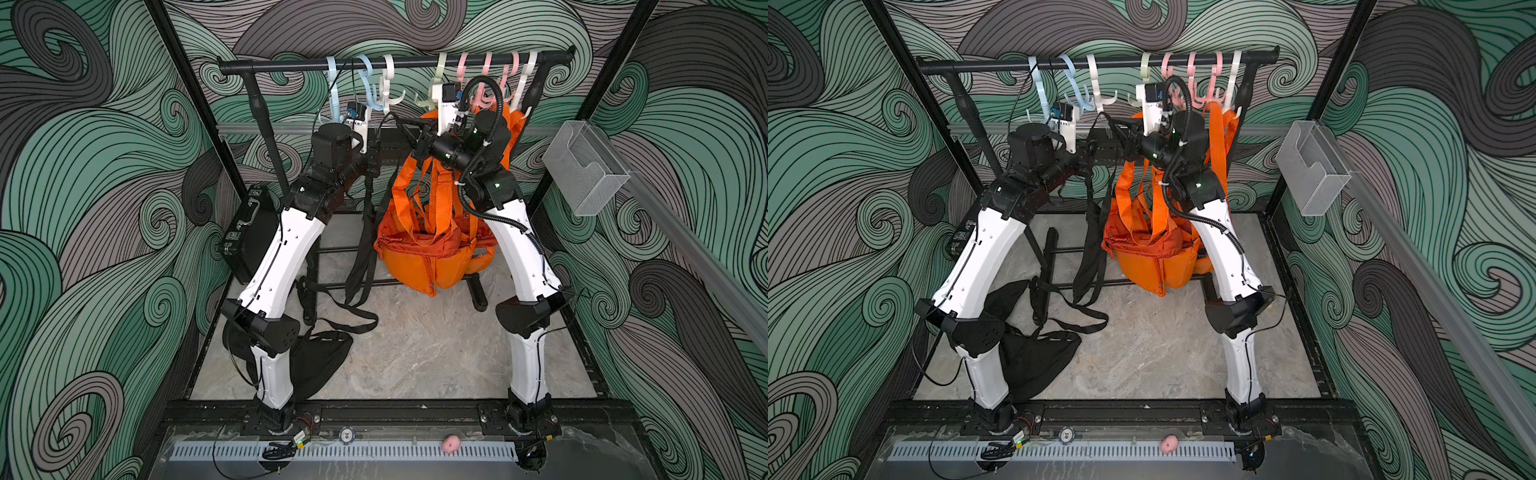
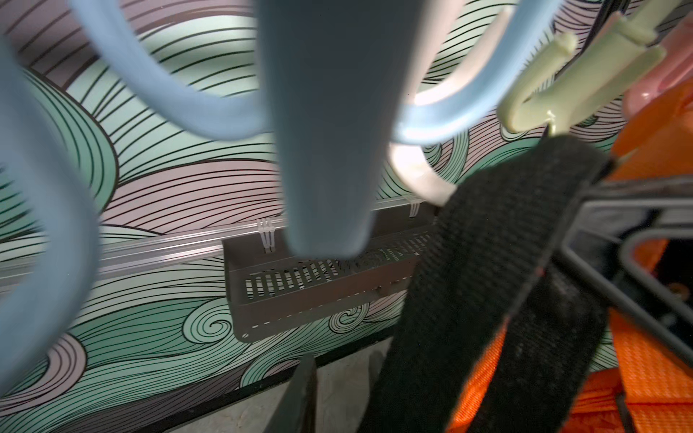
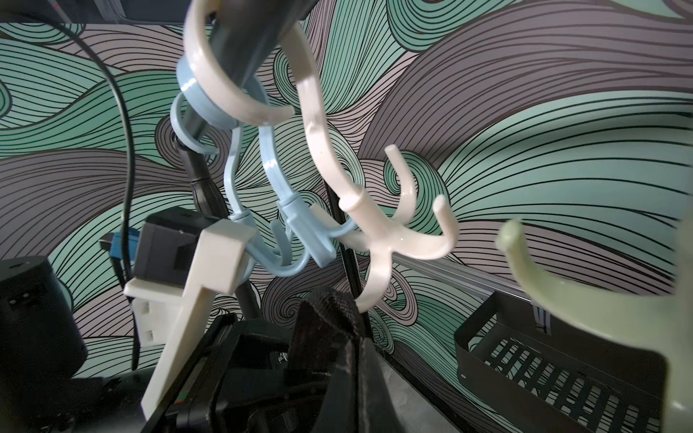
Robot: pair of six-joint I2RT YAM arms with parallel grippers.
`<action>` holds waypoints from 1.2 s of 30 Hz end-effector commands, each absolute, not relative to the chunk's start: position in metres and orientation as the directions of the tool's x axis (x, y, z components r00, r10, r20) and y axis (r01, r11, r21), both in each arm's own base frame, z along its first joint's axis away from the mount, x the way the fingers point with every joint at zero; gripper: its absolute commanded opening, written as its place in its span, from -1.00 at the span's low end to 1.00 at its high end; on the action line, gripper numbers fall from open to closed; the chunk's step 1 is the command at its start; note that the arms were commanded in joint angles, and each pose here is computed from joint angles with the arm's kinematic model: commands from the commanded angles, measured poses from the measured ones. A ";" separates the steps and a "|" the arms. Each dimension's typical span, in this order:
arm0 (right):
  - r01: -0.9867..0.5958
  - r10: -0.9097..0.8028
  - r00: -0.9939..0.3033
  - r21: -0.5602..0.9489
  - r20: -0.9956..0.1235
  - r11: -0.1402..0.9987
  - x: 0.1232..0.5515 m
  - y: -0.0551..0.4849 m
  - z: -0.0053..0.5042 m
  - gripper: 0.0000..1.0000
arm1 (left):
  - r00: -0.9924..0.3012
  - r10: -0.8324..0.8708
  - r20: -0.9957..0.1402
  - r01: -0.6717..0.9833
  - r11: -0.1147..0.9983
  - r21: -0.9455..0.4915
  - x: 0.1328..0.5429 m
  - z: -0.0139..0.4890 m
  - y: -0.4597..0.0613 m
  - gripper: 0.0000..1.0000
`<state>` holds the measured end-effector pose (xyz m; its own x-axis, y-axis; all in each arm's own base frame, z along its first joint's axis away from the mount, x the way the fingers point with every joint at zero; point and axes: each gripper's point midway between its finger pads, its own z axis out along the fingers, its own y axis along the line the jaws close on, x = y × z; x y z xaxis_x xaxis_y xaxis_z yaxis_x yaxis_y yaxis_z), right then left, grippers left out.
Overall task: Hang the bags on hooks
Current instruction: Hang the bag on the hook.
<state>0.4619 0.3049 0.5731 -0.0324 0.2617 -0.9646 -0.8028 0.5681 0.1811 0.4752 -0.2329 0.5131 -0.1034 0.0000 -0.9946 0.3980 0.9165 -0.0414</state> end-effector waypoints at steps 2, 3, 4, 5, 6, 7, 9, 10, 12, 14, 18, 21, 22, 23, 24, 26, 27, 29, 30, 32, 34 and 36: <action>-0.763 0.266 -0.004 0.175 -0.964 0.622 0.462 0.281 0.585 -1.00 | -0.181 0.069 -0.981 0.440 0.898 -0.018 0.461 0.489 -0.243 -0.06; -0.764 0.267 -0.004 0.175 -0.964 0.622 0.460 0.281 0.586 -1.00 | -0.182 0.069 -0.981 0.443 0.897 -0.018 0.460 0.489 -0.244 0.00; -0.761 0.263 -0.001 0.171 -0.965 0.625 0.458 0.279 0.587 -1.00 | -0.177 0.069 -0.982 0.446 0.895 -0.018 0.458 0.490 -0.245 0.05; -0.756 0.258 0.006 0.164 -0.966 0.633 0.457 0.276 0.589 -1.00 | -0.177 0.072 -0.982 0.452 0.892 -0.016 0.456 0.491 -0.246 0.10; -0.753 0.250 0.006 0.160 -0.968 0.639 0.456 0.275 0.589 -1.00 | -0.175 0.075 -0.982 0.456 0.890 -0.013 0.453 0.491 -0.248 0.13; -0.747 0.242 0.010 0.153 -0.970 0.647 0.454 0.272 0.589 -1.00 | -0.171 0.079 -0.982 0.460 0.888 -0.008 0.450 0.493 -0.249 0.16; -0.738 0.229 0.011 0.147 -0.973 0.658 0.454 0.267 0.586 -1.00 | -0.163 0.087 -0.983 0.465 0.885 0.001 0.446 0.495 -0.250 0.21; -0.731 0.224 0.005 0.149 -0.975 0.666 0.455 0.264 0.584 -1.00 | -0.159 0.088 -0.983 0.466 0.885 0.003 0.443 0.496 -0.250 0.24; -0.722 0.216 -0.009 0.156 -0.976 0.674 0.457 0.257 0.580 -1.00 | -0.151 0.082 -0.985 0.469 0.883 0.002 0.440 0.500 -0.250 0.28; -0.711 0.211 -0.019 0.162 -0.977 0.685 0.457 0.250 0.577 -1.00 | -0.146 0.082 -0.986 0.479 0.878 0.002 0.435 0.503 -0.252 0.30; -0.681 0.214 -0.007 0.162 -0.977 0.714 0.456 0.231 0.580 -1.00 | -0.134 0.086 -0.987 0.496 0.868 0.008 0.425 0.508 -0.257 0.34; -0.660 0.216 -0.006 0.166 -0.976 0.733 0.454 0.217 0.580 -1.00 | -0.119 0.085 -0.989 0.507 0.862 0.013 0.418 0.513 -0.260 0.35; -0.652 0.216 -0.005 0.166 -0.976 0.739 0.453 0.213 0.580 -1.00 | -0.111 0.085 -0.990 0.511 0.860 0.016 0.415 0.515 -0.261 0.36; -0.648 0.214 -0.003 0.165 -0.977 0.744 0.452 0.210 0.581 -1.00 | -0.106 0.084 -0.991 0.514 0.858 0.018 0.413 0.518 -0.262 0.36; -0.641 0.213 -0.003 0.165 -0.977 0.749 0.452 0.207 0.580 -1.00 | -0.101 0.083 -0.991 0.515 0.857 0.020 0.411 0.520 -0.262 0.37; -0.627 0.214 0.003 0.165 -0.977 0.761 0.450 0.201 0.580 -1.00 | -0.088 0.086 -0.992 0.517 0.856 0.028 0.406 0.524 -0.262 0.38; -0.622 0.215 0.002 0.167 -0.977 0.765 0.449 0.200 0.579 -1.00 | -0.085 0.088 -0.992 0.518 0.855 0.032 0.404 0.525 -0.263 0.39; -0.605 0.221 0.003 0.174 -0.975 0.777 0.448 0.195 0.580 -1.00 | -0.075 0.097 -0.992 0.521 0.852 0.044 0.397 0.527 -0.263 0.41; -0.601 0.223 0.002 0.177 -0.975 0.779 0.449 0.194 0.579 -1.00 | -0.070 0.103 -0.992 0.522 0.851 0.051 0.394 0.527 -0.263 0.44; -0.626 0.227 -0.003 0.179 -0.974 0.759 0.446 0.198 0.580 -1.00 | -0.061 0.114 -0.992 0.521 0.851 0.065 0.388 0.526 -0.262 0.51; -0.652 0.227 -0.024 0.187 -0.974 0.734 0.446 0.205 0.579 -1.00 | -0.054 0.114 -0.992 0.520 0.851 0.070 0.382 0.524 -0.260 0.57; -0.666 0.223 -0.049 0.199 -0.973 0.719 0.449 0.210 0.577 -1.00 | -0.054 0.112 -0.992 0.519 0.852 0.068 0.377 0.521 -0.257 0.63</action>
